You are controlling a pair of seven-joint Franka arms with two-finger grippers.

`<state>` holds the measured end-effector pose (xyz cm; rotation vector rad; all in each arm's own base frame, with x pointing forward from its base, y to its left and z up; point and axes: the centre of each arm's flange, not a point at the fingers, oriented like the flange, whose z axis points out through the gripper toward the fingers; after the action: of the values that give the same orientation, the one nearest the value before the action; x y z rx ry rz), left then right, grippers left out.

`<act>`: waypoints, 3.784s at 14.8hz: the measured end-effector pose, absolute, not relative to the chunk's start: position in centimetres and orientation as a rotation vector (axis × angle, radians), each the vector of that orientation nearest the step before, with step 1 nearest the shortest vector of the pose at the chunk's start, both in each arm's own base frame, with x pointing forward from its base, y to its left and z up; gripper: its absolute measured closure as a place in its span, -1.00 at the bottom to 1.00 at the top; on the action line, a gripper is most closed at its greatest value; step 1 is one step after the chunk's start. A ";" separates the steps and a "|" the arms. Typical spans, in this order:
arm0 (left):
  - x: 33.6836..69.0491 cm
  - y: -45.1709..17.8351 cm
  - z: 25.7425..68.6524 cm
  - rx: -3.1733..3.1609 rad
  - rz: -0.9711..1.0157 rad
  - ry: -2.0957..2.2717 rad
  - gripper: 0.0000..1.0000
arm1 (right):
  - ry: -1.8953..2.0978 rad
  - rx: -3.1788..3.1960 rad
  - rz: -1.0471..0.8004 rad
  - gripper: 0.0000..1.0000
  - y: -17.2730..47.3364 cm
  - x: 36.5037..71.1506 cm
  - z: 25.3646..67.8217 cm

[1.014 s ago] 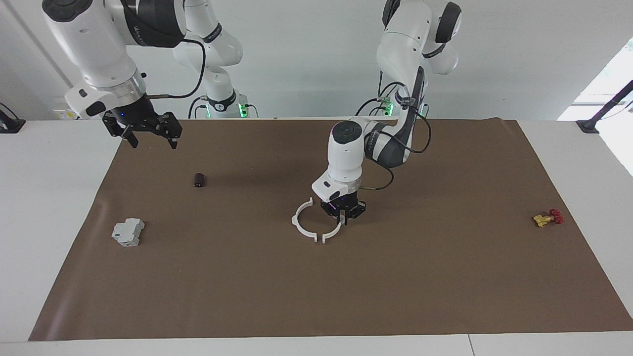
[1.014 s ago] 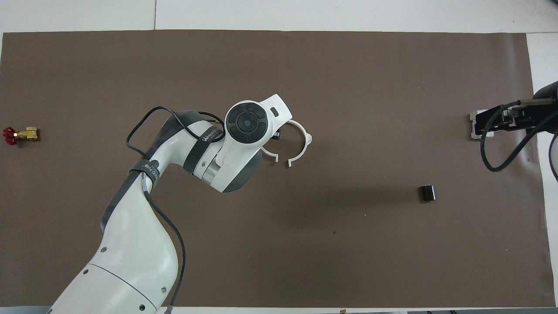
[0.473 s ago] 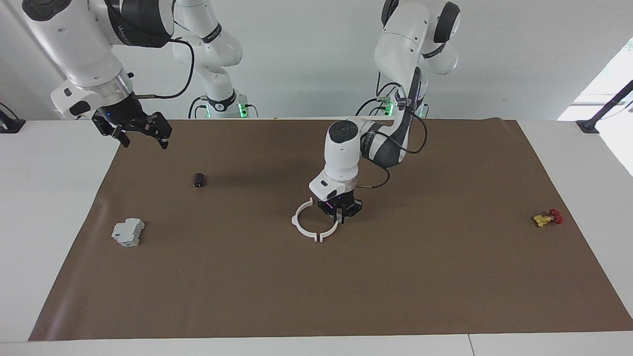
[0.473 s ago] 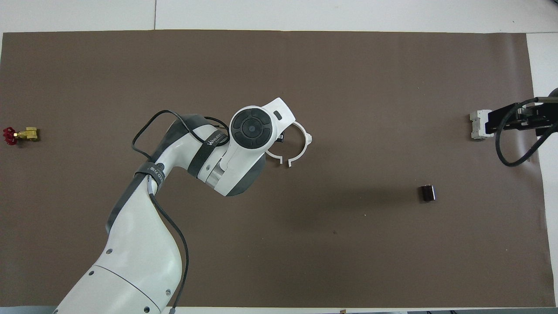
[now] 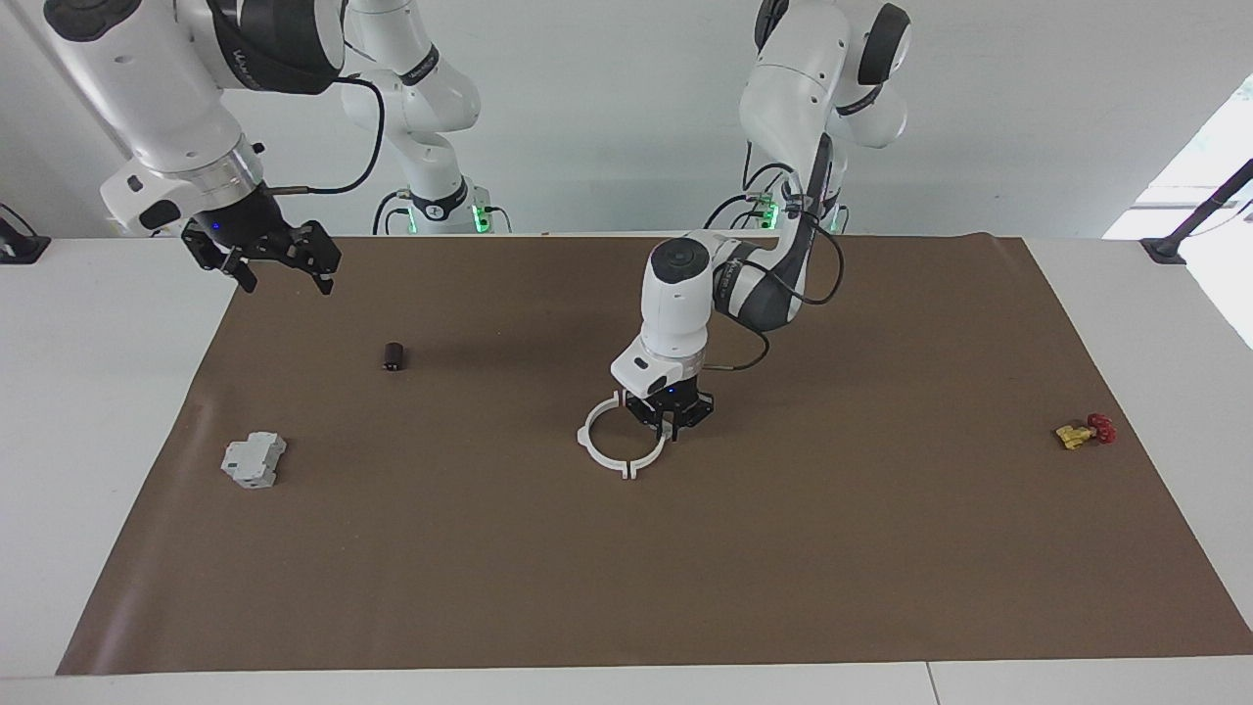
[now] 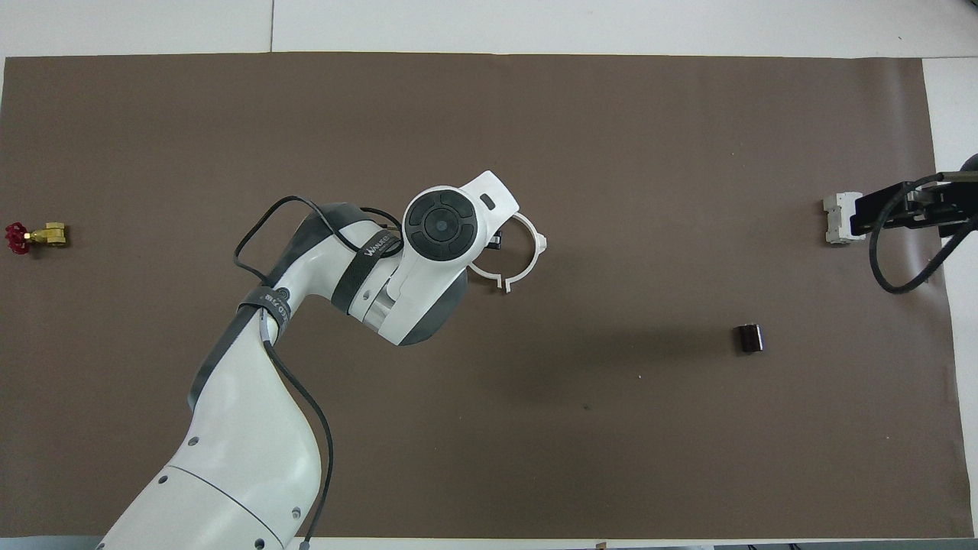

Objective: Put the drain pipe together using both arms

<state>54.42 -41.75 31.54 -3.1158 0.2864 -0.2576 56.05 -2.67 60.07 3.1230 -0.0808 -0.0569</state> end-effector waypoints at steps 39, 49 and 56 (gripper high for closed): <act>53.9 -42.0 31.8 -3.134 -0.305 0.270 -0.99 | -0.080 3.123 -0.055 -1.00 -2.6 56.1 60.1; 58.0 -19.2 42.6 -3.116 -0.276 -0.156 -1.00 | -0.059 3.125 -0.045 -1.00 -2.0 56.1 60.4; 56.8 -4.0 50.6 -3.130 -0.152 -0.008 -1.00 | 0.024 3.136 -0.052 -1.00 1.1 55.9 61.4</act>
<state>56.79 -3.97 50.59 -3.1302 -0.0076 -0.1524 55.87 1.13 61.35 3.1358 0.0243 -0.0517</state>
